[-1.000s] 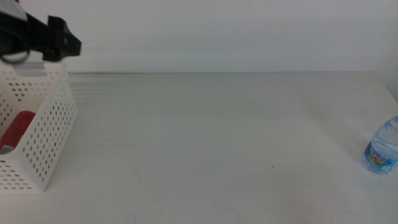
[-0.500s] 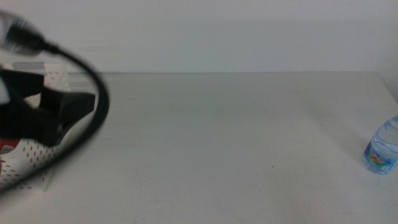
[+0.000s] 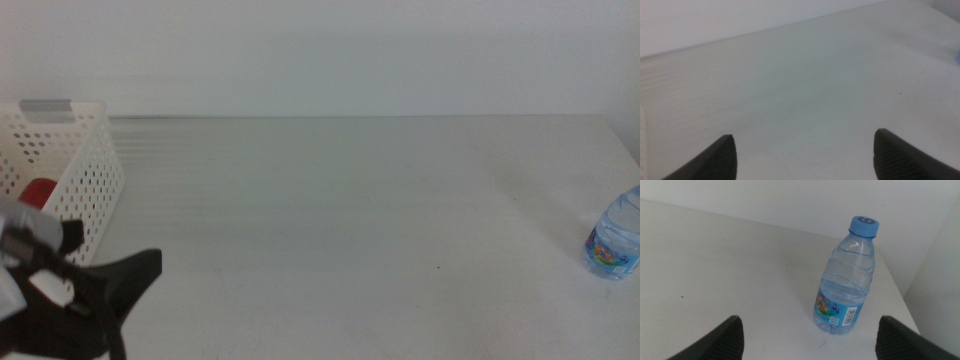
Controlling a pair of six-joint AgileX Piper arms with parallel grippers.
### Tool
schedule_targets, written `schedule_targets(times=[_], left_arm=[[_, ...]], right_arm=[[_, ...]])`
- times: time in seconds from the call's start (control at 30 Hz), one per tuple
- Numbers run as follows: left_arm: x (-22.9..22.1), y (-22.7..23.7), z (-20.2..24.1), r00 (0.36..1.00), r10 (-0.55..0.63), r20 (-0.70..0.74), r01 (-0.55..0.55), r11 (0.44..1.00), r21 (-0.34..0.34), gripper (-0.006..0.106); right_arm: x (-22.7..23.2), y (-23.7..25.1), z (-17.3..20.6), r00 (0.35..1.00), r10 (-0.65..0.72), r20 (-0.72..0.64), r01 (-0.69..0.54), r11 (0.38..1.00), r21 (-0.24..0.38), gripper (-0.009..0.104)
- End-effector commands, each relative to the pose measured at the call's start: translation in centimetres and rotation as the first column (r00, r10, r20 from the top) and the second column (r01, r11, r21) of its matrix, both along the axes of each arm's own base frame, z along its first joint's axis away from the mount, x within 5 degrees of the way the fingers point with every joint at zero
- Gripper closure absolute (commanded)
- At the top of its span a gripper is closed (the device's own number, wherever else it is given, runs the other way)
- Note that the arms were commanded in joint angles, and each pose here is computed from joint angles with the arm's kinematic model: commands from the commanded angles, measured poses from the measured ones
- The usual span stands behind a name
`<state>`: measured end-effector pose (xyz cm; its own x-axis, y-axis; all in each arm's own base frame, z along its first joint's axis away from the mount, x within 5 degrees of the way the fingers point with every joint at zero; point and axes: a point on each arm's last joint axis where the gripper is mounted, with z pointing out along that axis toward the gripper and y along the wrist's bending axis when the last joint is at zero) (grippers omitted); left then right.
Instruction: Use arms to grab the bottles and put them into the dustbin to the left of the table.
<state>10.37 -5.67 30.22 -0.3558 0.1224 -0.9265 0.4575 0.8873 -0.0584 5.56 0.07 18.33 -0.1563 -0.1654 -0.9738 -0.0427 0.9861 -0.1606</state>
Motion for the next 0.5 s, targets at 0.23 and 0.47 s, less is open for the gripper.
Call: schedule_targets(times=[0.23,0.47], left_arm=[[-1.1,0.3,-1.1,0.995,0.011,0.096,0.003,0.988,-0.152,0.01],[-1.4,0.5,-1.2,0.995,0.013,0.104,0.005,0.986,-0.164,0.01]], right_arm=[[-0.1,0.0,1.1,0.994,-0.002,0.108,0.004,1.0,-0.013,0.018],[-0.1,0.0,1.1,0.994,-0.002,0.108,0.004,1.0,-0.013,0.018]])
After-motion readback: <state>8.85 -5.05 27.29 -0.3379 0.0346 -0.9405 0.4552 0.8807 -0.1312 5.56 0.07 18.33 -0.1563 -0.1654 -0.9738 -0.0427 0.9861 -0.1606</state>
